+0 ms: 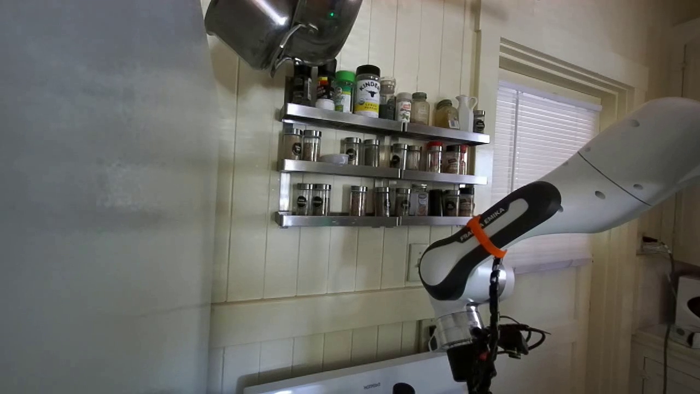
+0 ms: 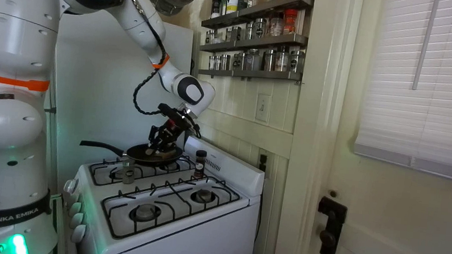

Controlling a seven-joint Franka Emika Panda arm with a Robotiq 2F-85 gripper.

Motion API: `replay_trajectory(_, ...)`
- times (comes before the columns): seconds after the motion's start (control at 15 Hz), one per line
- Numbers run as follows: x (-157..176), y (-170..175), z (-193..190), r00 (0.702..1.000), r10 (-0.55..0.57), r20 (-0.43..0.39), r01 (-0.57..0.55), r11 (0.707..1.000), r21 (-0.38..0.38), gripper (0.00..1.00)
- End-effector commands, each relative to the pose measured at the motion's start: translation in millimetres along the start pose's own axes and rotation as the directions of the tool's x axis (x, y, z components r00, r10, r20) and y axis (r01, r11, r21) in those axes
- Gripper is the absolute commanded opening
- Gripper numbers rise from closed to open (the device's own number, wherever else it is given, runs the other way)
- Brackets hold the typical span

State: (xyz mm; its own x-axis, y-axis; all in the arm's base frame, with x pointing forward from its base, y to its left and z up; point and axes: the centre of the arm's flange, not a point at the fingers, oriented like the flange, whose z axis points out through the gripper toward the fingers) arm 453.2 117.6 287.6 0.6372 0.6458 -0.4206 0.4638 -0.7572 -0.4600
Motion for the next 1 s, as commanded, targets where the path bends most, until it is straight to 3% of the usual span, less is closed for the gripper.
replay_trajectory(0.0, 4, 2, 12, 0.998, 0.056, -0.02, -0.057, 0.997, -0.054, 0.05)
replay_trajectory(0.33, 9, 3, 24, 1.0, 0.013, -0.003, -0.013, 1.0, 0.009, 0.05)
replay_trajectory(0.6, 20, 0, 28, 0.996, -0.084, -0.013, 0.085, 0.996, 0.041, 0.05)
replay_trajectory(0.93, 45, -7, 22, 0.979, -0.203, 0.012, 0.203, 0.979, 0.02, 0.05)
